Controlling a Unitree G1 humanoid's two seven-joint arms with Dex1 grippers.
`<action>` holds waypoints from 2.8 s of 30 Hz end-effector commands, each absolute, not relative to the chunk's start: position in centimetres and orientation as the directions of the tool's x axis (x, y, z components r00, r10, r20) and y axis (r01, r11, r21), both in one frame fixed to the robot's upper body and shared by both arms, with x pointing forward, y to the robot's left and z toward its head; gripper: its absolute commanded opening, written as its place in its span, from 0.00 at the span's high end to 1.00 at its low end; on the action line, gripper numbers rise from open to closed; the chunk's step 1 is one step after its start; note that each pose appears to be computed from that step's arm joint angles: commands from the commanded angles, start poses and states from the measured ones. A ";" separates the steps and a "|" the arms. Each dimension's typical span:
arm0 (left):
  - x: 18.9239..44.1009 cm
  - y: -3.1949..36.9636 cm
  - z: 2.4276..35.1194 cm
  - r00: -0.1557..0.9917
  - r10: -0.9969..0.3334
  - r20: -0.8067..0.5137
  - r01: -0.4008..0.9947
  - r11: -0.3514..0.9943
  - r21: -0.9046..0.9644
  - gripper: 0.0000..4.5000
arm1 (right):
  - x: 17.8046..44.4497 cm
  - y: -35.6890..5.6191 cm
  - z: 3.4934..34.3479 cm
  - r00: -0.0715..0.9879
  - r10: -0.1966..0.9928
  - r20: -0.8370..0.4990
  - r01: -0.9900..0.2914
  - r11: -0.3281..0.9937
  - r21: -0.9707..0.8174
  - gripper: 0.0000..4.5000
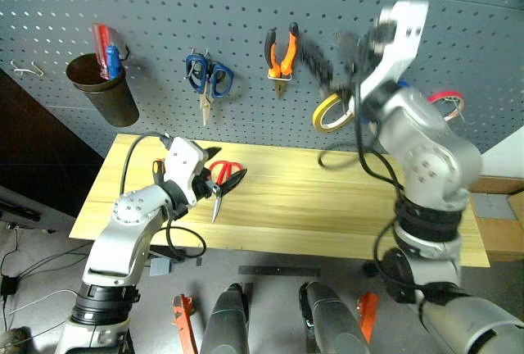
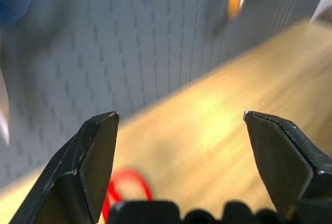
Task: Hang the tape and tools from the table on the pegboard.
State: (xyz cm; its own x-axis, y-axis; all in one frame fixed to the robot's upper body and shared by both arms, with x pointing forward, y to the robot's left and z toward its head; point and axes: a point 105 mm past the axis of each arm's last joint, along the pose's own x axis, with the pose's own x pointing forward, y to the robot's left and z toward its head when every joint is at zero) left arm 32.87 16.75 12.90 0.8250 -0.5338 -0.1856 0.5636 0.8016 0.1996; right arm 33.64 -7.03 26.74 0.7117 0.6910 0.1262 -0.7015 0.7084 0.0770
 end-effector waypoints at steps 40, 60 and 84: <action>36.4 19.7 1.1 0.782 -0.093 -0.616 0.165 0.984 0.060 0.76 | 27.5 -4.1 19.6 0.461 0.848 -0.260 -0.884 0.465 -0.050 0.00; 28.8 18.9 11.7 0.956 -0.294 -0.003 0.274 0.885 0.376 0.76 | 25.1 -4.9 22.6 0.335 0.929 -0.155 -0.927 0.295 -0.233 0.00; 28.0 17.6 14.5 0.923 -0.379 0.071 0.300 0.821 0.486 0.76 | 25.7 -4.8 22.7 0.293 0.942 -0.166 -0.937 0.248 -0.248 0.00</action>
State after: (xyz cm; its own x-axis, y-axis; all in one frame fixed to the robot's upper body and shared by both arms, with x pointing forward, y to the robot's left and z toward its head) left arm 28.23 18.09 15.55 0.9216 -0.3681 0.1229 0.2492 0.8042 0.5396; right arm 26.20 -5.21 21.96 0.3100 0.9336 -0.1796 -0.9387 0.2706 -0.2138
